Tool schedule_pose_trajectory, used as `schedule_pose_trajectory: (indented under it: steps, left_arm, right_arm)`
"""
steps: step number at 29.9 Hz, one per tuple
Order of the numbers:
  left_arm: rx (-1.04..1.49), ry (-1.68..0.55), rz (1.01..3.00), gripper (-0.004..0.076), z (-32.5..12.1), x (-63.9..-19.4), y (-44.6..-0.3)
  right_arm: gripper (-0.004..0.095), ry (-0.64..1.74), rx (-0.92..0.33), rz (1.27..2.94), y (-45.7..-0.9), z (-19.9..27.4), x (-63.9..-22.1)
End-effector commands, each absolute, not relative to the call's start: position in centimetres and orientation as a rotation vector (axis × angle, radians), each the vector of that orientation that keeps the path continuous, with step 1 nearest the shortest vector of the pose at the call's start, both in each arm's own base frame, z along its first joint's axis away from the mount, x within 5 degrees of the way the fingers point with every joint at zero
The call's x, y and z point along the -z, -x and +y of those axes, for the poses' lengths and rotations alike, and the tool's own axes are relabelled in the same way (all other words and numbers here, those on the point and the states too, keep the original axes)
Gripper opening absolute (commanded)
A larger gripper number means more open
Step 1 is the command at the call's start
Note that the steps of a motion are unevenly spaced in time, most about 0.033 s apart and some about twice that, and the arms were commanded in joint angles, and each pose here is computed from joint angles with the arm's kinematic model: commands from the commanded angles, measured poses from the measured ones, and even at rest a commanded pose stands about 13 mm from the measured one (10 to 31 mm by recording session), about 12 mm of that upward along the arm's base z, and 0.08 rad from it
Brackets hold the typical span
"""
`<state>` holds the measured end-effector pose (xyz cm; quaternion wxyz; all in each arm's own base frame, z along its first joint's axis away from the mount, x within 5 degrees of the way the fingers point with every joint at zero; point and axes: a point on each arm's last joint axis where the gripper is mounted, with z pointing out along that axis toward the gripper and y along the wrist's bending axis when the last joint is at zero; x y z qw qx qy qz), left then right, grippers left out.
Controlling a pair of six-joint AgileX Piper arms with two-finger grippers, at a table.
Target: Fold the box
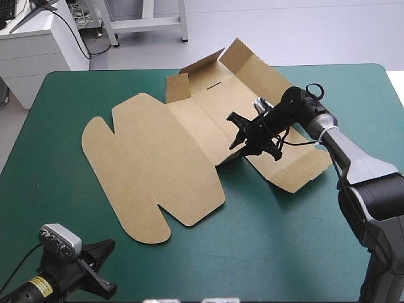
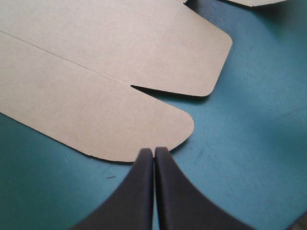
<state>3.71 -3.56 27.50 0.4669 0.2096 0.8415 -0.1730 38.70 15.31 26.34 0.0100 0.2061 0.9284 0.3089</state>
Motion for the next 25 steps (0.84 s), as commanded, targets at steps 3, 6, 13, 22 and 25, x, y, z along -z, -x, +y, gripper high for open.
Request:
schedule_pose_trajectory:
  steps: [3,6,13,22,25]
  left_arm:
    - [0.457,-0.481,1.995,-0.0008,-3.74,-28.76,-3.98]
    - [0.457,-0.481,1.995,-0.0008,-3.74,-28.76,-3.98]
    - [0.457,-0.481,1.995,-0.0008,-3.74,-28.76,-3.98]
    - [0.457,-0.481,1.995,-0.0008,-3.74,-28.76,-3.98]
    - [0.457,-0.481,1.995,-0.0008,-3.74,-28.76,-3.98]
  right_arm:
    - [0.0306,-0.704,-1.058,2.817,-38.14,15.42,-29.47]
    - [0.0305,-0.762,-1.063,2.814,-38.14,15.42,-29.47]
    - [0.0248,-0.723,-1.033,2.864,-37.78,15.32,-29.31]
    - [-0.0019,-0.743,-0.992,2.850,-37.96,15.10,-29.18]
    - [-0.0017,-0.739,-0.974,2.852,-37.98,15.01,-29.12]
